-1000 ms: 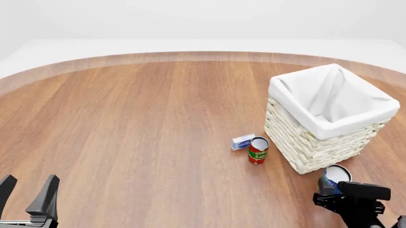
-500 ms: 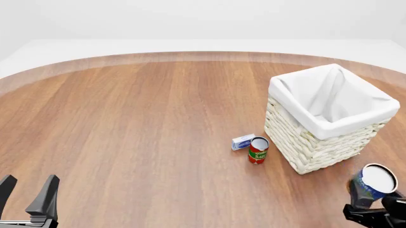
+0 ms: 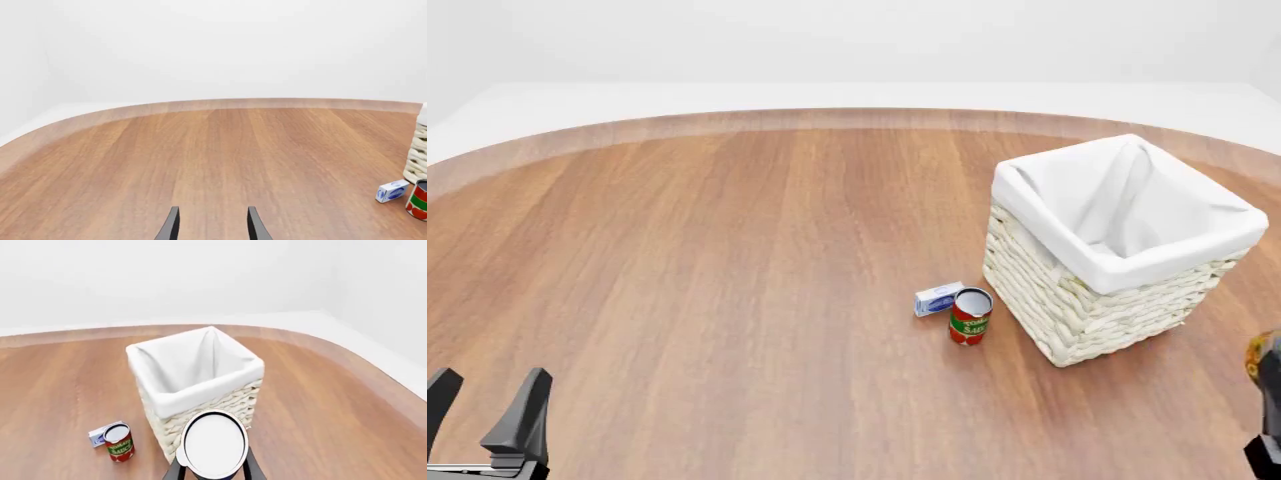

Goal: Pick up the alphabet soup and the cream cheese box, and put them in the basket.

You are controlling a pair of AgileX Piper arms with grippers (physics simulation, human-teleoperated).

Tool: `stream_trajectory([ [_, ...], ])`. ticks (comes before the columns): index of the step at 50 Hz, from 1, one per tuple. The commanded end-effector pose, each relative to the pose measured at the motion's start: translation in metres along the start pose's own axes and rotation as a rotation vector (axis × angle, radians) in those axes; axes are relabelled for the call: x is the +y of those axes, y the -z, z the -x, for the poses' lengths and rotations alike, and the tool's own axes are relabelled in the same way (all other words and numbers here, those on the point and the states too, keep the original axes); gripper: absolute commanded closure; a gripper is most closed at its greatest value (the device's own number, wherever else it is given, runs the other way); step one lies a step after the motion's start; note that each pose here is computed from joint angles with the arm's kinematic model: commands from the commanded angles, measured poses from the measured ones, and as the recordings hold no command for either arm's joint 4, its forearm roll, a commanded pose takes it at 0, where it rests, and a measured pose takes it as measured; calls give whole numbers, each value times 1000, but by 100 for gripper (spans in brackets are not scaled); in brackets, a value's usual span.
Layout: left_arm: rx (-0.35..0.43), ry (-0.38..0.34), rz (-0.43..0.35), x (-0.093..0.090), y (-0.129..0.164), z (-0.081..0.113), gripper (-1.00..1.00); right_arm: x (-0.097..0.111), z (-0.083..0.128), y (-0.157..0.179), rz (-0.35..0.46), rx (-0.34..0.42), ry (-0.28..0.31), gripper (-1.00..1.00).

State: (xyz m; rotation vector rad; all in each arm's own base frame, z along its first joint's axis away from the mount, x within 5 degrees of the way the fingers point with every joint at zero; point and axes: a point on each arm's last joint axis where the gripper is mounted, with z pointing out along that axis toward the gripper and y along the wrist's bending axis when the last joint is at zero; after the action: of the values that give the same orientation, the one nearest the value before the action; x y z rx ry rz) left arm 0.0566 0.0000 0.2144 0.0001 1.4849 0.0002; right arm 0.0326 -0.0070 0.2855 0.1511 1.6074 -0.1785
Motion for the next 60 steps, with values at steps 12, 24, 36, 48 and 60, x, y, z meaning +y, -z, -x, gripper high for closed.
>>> stream_trajectory([
  [12, 0, 0, 0, 0, 0, 0, -100, -2, 74, 54, 40, -208, -18, 100],
  [24, 0, 0, 0, 0, 0, 0, -100, -3, 99, 44, 57, -243, -14, 100],
  [36, 0, 0, 0, 0, 0, 0, -100, -2, 128, 22, 53, -247, -43, 100],
  [48, 0, 0, 0, 0, 0, 0, -100, 0, 147, -11, 66, -236, -53, 100],
  [60, 0, 0, 0, 0, 0, 0, -100, 7, 153, -54, 113, -154, -56, 100],
])
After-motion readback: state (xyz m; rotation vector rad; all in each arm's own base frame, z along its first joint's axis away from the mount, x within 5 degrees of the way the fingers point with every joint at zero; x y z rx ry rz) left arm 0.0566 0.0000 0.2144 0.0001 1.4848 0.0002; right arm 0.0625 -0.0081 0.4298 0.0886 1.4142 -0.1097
